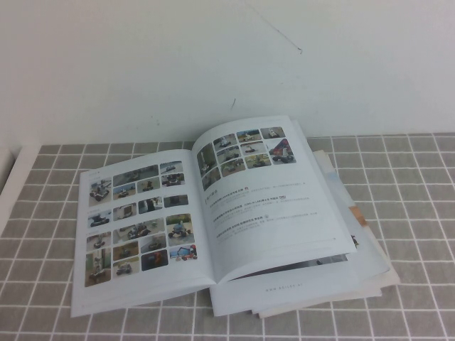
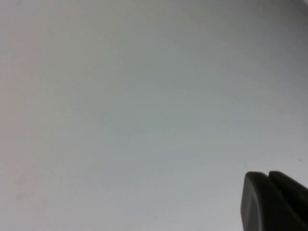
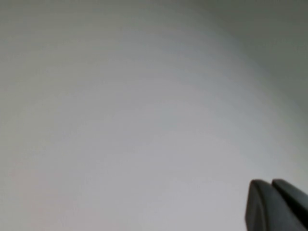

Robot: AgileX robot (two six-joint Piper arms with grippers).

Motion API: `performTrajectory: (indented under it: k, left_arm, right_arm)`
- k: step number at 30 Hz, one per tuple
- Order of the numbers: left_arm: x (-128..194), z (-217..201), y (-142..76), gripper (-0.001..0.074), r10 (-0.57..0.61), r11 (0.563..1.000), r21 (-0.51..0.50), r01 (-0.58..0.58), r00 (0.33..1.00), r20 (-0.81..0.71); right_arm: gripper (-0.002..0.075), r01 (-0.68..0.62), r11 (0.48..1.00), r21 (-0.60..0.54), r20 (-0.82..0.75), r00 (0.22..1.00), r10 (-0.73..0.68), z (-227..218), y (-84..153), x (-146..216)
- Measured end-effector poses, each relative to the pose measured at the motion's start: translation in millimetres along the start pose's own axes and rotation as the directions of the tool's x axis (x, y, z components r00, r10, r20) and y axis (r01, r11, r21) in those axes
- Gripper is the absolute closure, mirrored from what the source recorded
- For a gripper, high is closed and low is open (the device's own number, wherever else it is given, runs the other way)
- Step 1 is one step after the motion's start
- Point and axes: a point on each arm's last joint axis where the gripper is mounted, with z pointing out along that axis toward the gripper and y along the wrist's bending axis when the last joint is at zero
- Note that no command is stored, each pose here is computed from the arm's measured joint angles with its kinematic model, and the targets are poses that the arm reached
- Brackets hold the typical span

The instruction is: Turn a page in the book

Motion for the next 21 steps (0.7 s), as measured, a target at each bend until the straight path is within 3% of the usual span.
performTrajectory:
  k: [7, 12, 16, 21]
  left_arm:
    - [-51.1, 28.1, -74.7, 0.0739, 0.121, 0.977, 0.166, -0.135, 0.989, 0.09]
    - [-72.8, 48.7, -116.2, 0.0739, 0.273, 0.929, 0.23, -0.291, 0.956, 0.107]
    - [-69.3, 74.4, -135.9, 0.0739, 0.398, 0.892, 0.245, -0.379, 0.917, -0.032]
    - [-37.7, 107.2, -137.1, 0.0739, 0.466, 0.884, 0.246, -0.399, 0.803, -0.373]
  right_arm:
    - [0.0729, -0.014, 0.992, -0.129, 0.169, 0.985, 0.035, 27.6, 21.0, -62.8]
    - [0.0729, -0.053, 0.981, -0.186, 0.088, 0.994, 0.071, 52.8, 35.2, -120.4]
    - [0.0729, -0.006, 0.973, -0.23, -0.059, 0.998, -0.008, 81.9, 49.4, -152.4]
    - [0.0729, 0.043, 0.952, -0.303, -0.361, 0.919, -0.156, 120.7, 65.5, -141.0]
